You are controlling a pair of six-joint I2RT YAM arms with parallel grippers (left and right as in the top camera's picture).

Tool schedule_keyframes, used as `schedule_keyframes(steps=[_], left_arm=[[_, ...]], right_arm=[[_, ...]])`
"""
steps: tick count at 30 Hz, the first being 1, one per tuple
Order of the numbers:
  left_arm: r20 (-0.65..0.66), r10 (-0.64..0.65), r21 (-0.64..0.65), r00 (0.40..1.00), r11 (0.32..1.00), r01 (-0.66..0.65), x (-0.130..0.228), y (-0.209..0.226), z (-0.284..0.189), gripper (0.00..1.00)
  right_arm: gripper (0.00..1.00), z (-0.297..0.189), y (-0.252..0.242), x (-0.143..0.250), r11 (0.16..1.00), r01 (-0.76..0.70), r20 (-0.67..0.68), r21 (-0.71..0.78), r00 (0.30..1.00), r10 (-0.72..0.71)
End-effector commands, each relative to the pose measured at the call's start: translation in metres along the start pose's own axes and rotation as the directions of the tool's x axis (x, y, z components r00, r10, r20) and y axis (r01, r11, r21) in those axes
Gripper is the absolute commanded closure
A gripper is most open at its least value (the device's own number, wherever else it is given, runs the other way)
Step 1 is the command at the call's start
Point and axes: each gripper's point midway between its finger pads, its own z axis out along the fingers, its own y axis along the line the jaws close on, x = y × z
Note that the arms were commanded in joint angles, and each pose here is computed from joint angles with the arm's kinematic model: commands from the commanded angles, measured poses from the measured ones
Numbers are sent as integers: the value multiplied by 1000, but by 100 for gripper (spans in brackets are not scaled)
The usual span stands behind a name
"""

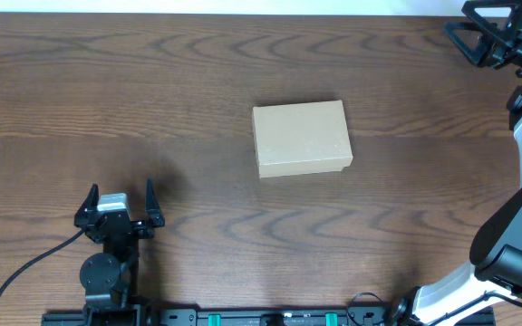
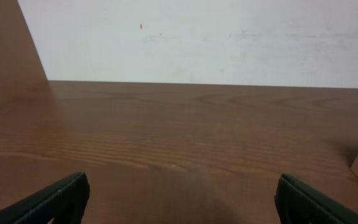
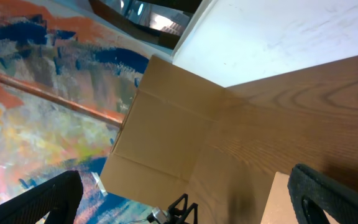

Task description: Pack container

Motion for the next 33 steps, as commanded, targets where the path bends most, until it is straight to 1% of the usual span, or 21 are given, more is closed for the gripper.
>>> schedule_keyframes(steps=[1, 12, 13, 15, 17, 19, 20, 22, 24, 26, 28, 30, 33], left_arm=[[-62, 17, 17, 998, 1000, -16, 17, -2, 0, 5], [-62, 17, 16, 998, 1000, -16, 17, -2, 0, 5], [-62, 17, 17, 998, 1000, -16, 17, -2, 0, 5], [-62, 17, 17, 998, 1000, -16, 17, -2, 0, 5], [-62, 17, 17, 998, 1000, -16, 17, -2, 0, 5], [-62, 17, 17, 998, 1000, -16, 17, -2, 0, 5], [-62, 17, 17, 998, 1000, -16, 17, -2, 0, 5], [-62, 17, 17, 998, 1000, -16, 17, -2, 0, 5], [-62, 17, 17, 998, 1000, -16, 17, -2, 0, 5], [-62, 17, 17, 998, 1000, -16, 17, -2, 0, 5], [-62, 17, 17, 998, 1000, -16, 17, -2, 0, 5], [-62, 17, 17, 998, 1000, -16, 17, -2, 0, 5], [-62, 17, 16, 998, 1000, -16, 17, -2, 0, 5]], right_arm=[[1, -3, -1, 1, 1000, -1, -3, 7, 1000, 1], [1, -3, -1, 1, 1000, 0, -3, 7, 1000, 0], [1, -3, -1, 0, 1000, 20, -2, 7, 1000, -20], [1, -3, 2, -4, 986, 165, 27, -3, 986, -165], [1, -1, 9, -8, 931, 364, 59, -5, 930, -363], [1, 3, 21, -8, 823, 568, 80, 0, 820, -566], [1, 6, 29, -6, 748, 664, 83, 4, 745, -661], [1, 12, 47, 1, 544, 839, 81, 8, 541, -837], [1, 17, 65, 11, 323, 946, 76, 3, 322, -944], [1, 25, 83, 28, 56, 998, 63, -27, 57, -996], [1, 29, 96, 48, -166, 982, 46, -89, -162, -986], [1, 29, 111, 54, -242, 966, 55, -88, -237, -970], [1, 27, 133, 65, -313, 946, 60, -83, -309, -949]])
